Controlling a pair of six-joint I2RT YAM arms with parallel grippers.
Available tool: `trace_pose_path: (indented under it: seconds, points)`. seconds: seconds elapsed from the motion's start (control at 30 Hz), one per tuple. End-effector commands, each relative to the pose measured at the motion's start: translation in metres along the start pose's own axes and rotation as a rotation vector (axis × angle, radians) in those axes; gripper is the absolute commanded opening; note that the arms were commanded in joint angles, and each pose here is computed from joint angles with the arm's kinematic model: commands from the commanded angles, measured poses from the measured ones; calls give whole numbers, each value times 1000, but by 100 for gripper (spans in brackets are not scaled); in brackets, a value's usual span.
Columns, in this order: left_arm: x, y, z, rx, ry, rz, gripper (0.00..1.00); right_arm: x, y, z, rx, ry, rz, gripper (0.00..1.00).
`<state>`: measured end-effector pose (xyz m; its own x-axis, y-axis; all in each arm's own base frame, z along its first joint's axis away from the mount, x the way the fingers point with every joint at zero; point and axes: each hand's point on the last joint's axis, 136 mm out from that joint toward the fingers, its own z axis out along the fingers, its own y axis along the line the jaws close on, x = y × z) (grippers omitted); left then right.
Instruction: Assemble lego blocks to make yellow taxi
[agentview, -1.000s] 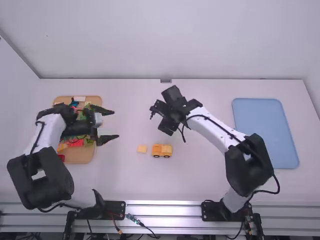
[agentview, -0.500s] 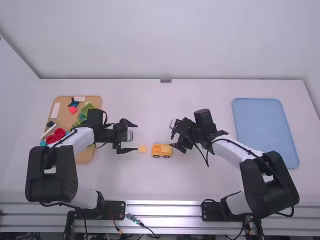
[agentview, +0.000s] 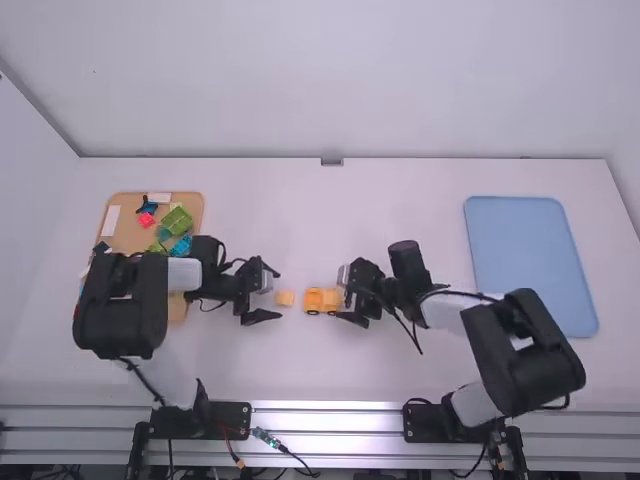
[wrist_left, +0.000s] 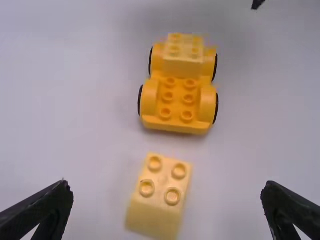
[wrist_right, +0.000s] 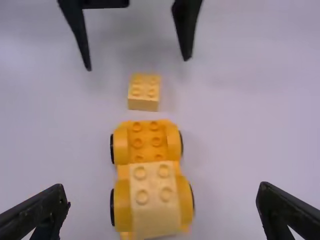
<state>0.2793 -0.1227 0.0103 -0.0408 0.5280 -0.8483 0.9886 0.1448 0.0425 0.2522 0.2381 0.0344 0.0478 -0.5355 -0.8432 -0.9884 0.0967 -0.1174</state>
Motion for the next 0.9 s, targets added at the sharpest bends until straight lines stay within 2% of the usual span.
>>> trace_pose_path:
  seconds: [0.0, 0.13, 0.33, 0.77, 0.87]
  points:
    - [4, 0, 5, 21, -15, 27, 99, 14, 14, 9, -52, 8, 31, 99]
    - [8, 1, 10, 36, -7, 16, 100, 25, 15, 17, -63, 16, 46, 99]
    - [12, 5, 15, 48, 6, 22, 93, 35, 10, 24, -50, 1, 127, 99]
    - [9, 7, 32, 60, 56, 87, 80, 41, 15, 44, -61, -18, 79, 99]
    - [9, 7, 32, 59, 55, 88, 78, 40, 17, 46, -79, -52, 73, 99]
